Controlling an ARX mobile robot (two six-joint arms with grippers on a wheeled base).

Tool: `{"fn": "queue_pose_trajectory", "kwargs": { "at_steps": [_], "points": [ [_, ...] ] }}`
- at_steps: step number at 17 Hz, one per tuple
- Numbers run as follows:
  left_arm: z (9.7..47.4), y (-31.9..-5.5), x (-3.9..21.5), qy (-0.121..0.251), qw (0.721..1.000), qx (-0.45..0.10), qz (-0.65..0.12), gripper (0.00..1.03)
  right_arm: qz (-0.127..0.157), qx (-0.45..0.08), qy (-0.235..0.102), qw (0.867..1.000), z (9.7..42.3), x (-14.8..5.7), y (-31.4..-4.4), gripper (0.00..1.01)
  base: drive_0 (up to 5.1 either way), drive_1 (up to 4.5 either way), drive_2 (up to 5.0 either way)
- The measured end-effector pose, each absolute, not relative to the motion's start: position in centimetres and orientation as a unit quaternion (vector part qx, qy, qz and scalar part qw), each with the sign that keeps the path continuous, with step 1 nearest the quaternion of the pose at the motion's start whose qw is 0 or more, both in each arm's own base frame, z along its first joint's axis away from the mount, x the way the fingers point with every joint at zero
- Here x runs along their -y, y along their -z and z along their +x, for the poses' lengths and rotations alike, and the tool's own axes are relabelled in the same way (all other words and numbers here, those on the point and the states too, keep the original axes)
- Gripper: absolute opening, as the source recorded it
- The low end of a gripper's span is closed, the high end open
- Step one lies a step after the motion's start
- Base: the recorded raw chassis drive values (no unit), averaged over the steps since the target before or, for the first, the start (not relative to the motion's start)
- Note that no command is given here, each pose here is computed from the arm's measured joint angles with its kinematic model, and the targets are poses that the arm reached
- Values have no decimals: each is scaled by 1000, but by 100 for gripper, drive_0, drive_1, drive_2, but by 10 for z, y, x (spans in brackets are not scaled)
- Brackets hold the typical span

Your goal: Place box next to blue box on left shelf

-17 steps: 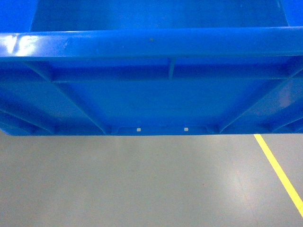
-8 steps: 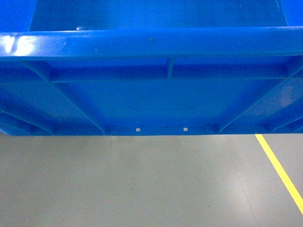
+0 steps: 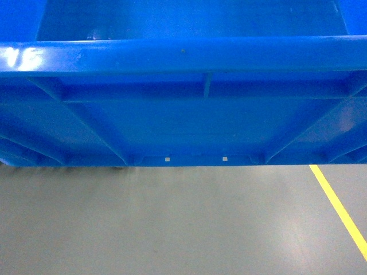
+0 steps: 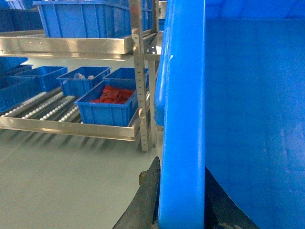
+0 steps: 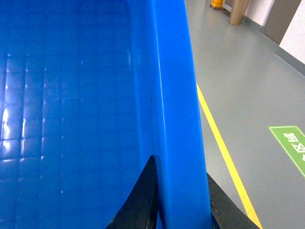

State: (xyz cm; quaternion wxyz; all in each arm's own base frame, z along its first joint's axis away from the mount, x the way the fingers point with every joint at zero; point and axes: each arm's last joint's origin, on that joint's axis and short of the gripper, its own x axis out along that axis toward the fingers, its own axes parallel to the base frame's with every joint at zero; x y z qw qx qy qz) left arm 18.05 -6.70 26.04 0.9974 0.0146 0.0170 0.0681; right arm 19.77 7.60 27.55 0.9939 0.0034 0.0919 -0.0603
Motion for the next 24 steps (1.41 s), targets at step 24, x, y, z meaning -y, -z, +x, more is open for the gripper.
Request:
{"fn": "queue_pose_trajectory", "kwargs": {
  "at_steps": [24],
  "points": [
    [180,-261,67,-68,997,-14,13,11,4,-90,60,994,198,-76,-276,13,1,407,-406]
  ]
}}
